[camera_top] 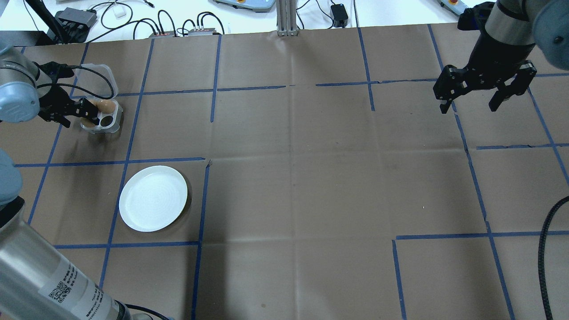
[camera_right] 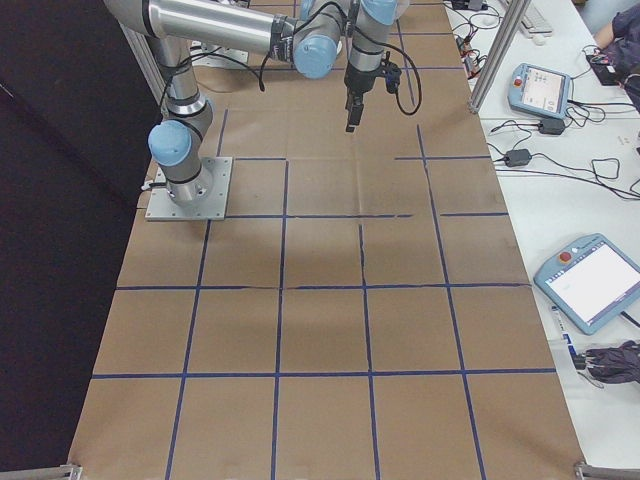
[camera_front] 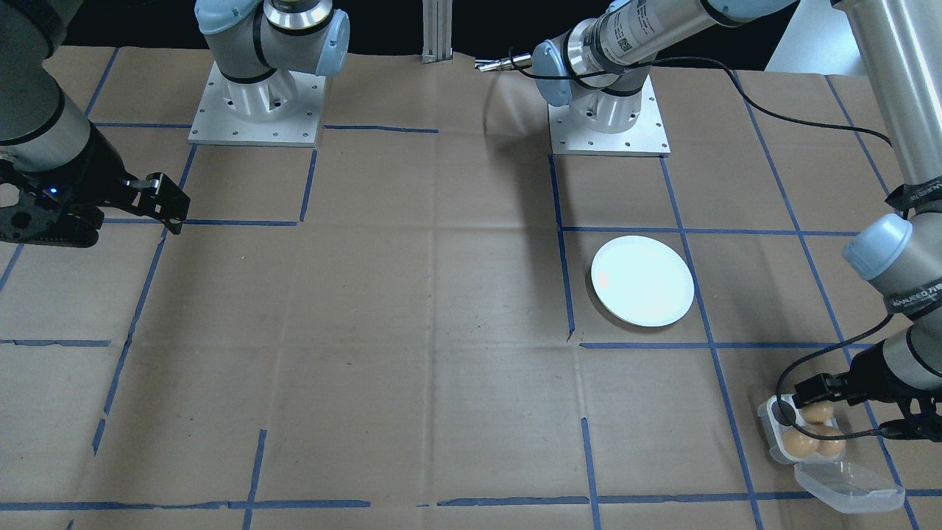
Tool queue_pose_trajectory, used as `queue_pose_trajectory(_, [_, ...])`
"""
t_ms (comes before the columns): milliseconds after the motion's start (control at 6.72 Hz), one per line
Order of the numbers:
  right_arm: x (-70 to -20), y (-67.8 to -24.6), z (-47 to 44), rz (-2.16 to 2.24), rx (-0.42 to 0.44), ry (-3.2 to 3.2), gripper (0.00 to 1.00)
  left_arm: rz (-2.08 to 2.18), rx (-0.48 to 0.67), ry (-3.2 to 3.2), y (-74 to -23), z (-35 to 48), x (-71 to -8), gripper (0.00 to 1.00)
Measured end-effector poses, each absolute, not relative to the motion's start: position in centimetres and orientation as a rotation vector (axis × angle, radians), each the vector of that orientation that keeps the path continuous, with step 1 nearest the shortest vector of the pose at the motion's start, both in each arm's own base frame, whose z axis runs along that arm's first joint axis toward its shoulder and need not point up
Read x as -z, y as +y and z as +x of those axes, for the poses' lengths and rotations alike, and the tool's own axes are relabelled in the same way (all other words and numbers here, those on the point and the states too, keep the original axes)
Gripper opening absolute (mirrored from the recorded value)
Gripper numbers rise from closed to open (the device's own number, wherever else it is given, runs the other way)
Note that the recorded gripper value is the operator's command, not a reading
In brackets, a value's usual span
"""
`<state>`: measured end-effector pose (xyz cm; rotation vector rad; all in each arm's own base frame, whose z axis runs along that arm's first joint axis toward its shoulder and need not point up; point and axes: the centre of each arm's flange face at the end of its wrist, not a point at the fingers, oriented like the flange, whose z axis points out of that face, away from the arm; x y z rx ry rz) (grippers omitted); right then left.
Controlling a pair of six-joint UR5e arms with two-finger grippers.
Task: Place egg on plate
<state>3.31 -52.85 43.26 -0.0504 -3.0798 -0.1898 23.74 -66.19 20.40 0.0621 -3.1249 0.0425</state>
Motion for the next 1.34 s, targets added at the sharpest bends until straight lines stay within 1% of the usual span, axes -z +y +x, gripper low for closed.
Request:
queue_pose_trajectory(149, [-43.26,-52.85,3.31,-0.05,0.19,-3.08,1.0,0.063,-0.052,-3.116,-66.29,23.68,-20.39,0.87])
queue_pose_trajectory(595, [-43.26,-52.85,3.31,-0.05,0.19,-3.079,1.0,0.063,-0.063,-3.112,-66.44,23.68,-20.34,0.67])
queue_pose_trajectory(744, [-43.26,-52.85,3.31,-0.05,0.19,-3.079,1.0,0.065,-0.066,-3.112,-66.45,23.68,-20.41,0.58])
queue_pose_trajectory(892, [-43.26,-52.85,3.31,-0.05,0.19,-3.079,1.0,0.067,-0.069,-3.113,-66.46,23.68,-20.5,0.45])
queue_pose_trajectory(1041, [-43.26,-52.85,3.31,-0.05,0.19,-3.08,1.0,0.067,-0.072,-3.115,-66.46,23.69,-20.6,0.36])
queue_pose_trajectory(1190, [-43.26,-52.85,3.31,-0.05,0.19,-3.08,1.0,0.067,-0.076,-3.116,-66.46,23.68,-20.79,0.31])
queue_pose_trajectory(1338, [-43.26,-52.85,3.31,-0.05,0.19,-3.08,1.0,0.067,-0.078,-3.118,-66.43,23.67,-20.97,0.29])
